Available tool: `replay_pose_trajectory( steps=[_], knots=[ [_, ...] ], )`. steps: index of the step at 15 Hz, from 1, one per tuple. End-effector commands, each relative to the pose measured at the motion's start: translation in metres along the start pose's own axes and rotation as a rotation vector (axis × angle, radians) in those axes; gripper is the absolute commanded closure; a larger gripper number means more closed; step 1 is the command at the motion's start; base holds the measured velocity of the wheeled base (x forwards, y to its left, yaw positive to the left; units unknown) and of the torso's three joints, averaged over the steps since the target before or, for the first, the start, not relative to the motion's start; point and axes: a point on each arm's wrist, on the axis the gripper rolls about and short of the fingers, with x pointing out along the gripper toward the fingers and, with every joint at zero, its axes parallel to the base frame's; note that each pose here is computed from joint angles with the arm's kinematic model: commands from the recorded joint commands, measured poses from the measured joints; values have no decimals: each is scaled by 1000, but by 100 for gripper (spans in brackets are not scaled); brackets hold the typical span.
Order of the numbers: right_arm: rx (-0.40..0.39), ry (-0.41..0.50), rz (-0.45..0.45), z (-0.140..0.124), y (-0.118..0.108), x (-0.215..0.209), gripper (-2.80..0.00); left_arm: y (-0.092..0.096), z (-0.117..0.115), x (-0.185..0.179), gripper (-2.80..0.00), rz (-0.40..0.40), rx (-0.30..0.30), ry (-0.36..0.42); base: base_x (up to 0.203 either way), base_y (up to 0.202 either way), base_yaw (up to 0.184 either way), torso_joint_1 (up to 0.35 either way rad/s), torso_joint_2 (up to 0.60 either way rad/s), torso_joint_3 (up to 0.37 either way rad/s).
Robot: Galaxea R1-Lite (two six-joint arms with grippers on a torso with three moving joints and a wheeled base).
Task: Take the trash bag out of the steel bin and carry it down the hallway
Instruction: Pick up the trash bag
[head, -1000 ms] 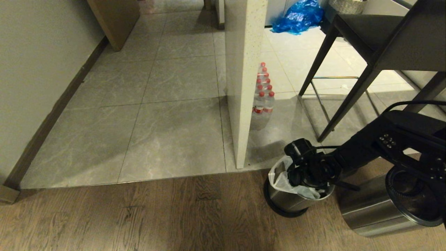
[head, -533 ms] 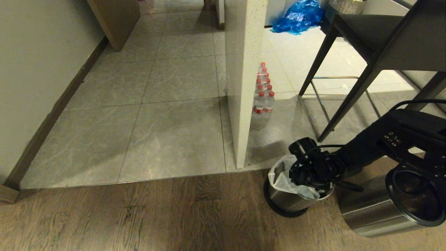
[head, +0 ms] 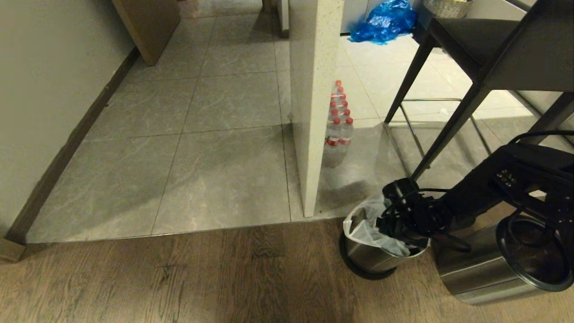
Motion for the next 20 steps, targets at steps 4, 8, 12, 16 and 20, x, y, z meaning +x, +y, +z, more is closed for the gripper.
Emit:
replay_pose_trajectory(
  steps=[4, 8, 12, 16, 20],
  knots=[
    [6, -17, 1, -4, -7, 10, -280, 0, 0, 0, 0, 0, -1, -2, 0, 0, 0, 0, 0, 0],
    [-3, -51, 22, -8, -6, 22, -280, 0, 0, 0, 0, 0, -1, -2, 0, 0, 0, 0, 0, 0],
    [8, -81, 37, -11, -4, 36, -280, 0, 0, 0, 0, 0, -1, -2, 0, 0, 0, 0, 0, 0],
    [17, -102, 50, -15, -3, 46, -280, 0, 0, 0, 0, 0, -1, -2, 0, 0, 0, 0, 0, 0],
    [24, -123, 70, -14, -1, 49, 0, 0, 0, 0, 0, 0, -1, -2, 0, 0, 0, 0, 0, 0]
  ],
)
